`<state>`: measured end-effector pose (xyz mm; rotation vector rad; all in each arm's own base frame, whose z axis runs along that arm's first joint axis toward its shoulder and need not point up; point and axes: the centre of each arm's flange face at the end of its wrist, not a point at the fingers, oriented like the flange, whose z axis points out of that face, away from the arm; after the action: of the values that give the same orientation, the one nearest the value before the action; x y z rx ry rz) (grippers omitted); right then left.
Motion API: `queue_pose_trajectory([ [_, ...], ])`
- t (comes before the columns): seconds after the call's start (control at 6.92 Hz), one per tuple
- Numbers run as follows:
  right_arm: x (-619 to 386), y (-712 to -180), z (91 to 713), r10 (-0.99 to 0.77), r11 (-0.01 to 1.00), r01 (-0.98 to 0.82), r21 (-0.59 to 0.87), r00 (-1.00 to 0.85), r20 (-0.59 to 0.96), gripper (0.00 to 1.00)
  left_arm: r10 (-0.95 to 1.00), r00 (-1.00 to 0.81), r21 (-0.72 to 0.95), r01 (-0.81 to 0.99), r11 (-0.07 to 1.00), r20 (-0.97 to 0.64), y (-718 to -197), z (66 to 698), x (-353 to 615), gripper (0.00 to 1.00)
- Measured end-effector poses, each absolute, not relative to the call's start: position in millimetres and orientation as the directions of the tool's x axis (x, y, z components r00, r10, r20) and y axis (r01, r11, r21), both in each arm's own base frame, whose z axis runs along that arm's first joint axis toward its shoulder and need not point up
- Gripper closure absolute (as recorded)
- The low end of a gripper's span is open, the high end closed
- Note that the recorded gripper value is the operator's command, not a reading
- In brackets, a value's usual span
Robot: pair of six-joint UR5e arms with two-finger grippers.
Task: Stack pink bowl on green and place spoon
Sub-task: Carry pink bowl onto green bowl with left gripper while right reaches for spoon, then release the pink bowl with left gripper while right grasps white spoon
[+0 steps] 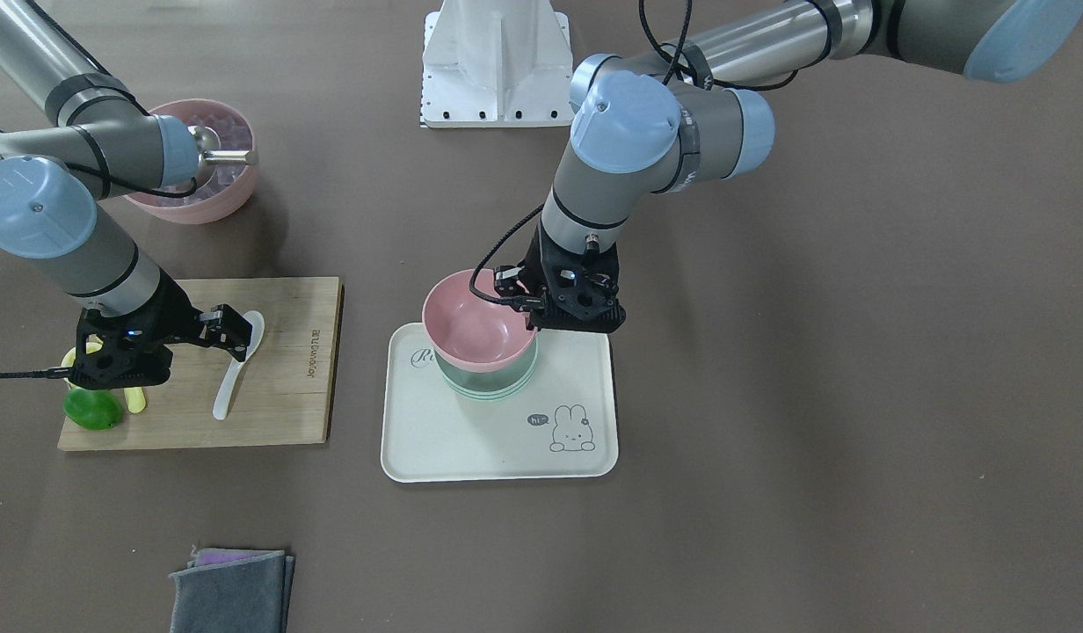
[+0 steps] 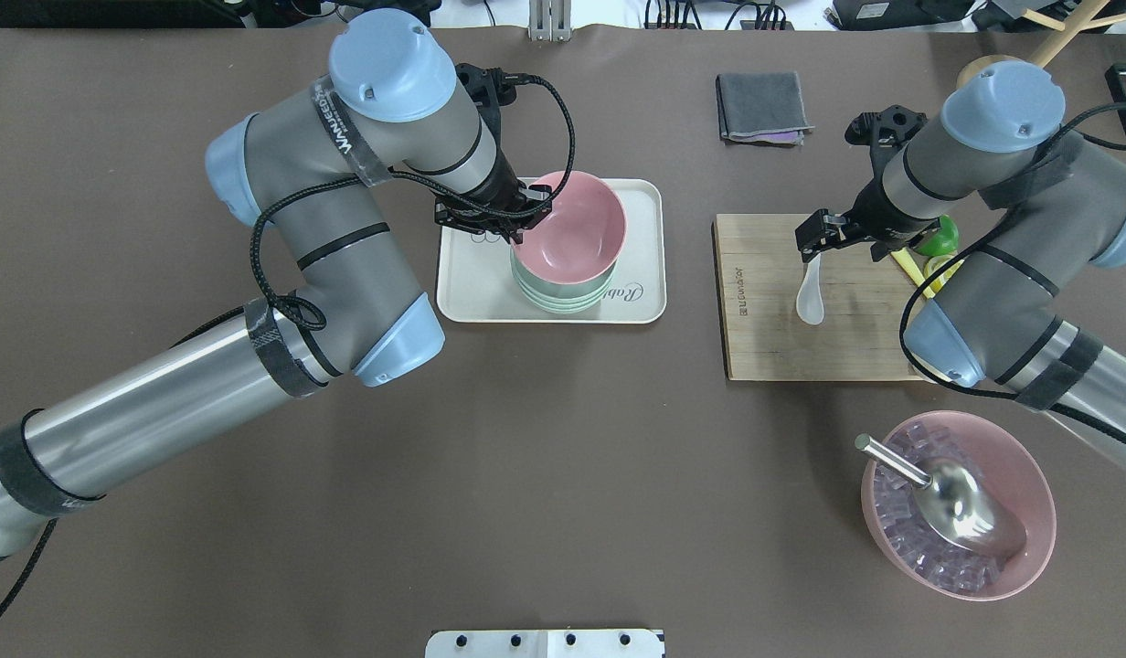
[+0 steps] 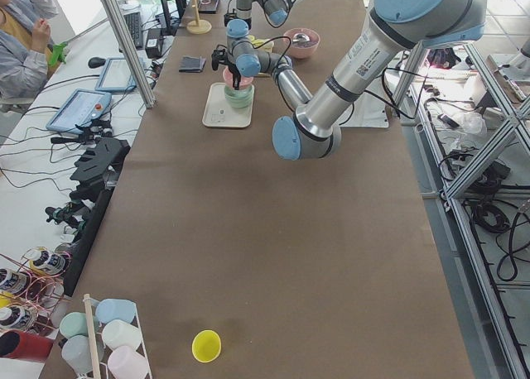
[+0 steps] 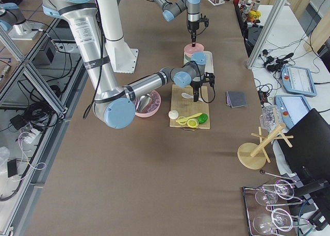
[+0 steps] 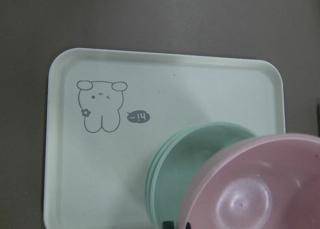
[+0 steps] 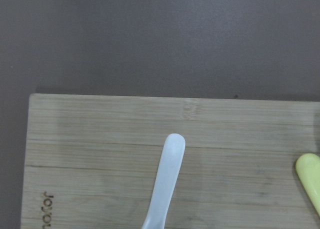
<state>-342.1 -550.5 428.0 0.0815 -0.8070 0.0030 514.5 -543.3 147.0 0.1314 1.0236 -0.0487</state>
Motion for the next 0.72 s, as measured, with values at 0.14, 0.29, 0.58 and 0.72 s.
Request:
queue_pose_trajectory([
  [0.14,-348,-552,430,-0.012,0.998,-0.040,0.054,0.694,0.720,0.09,0.022,0.523,0.092,0.109,0.990,-0.852,-544,149,515,0.10],
  [0.29,-357,-552,432,0.013,0.998,-0.050,0.030,0.694,0.719,0.32,0.023,0.532,0.107,0.127,0.986,-0.847,-546,151,515,0.03],
  [0.58,-372,-550,438,0.070,0.997,-0.080,-0.021,0.690,0.720,0.95,0.034,0.535,0.139,0.158,0.978,-0.844,-548,153,516,0.03],
  [0.72,-375,-550,440,0.082,0.996,-0.086,-0.031,0.689,0.720,1.00,0.034,0.538,0.146,0.166,0.975,-0.842,-549,156,516,0.03],
])
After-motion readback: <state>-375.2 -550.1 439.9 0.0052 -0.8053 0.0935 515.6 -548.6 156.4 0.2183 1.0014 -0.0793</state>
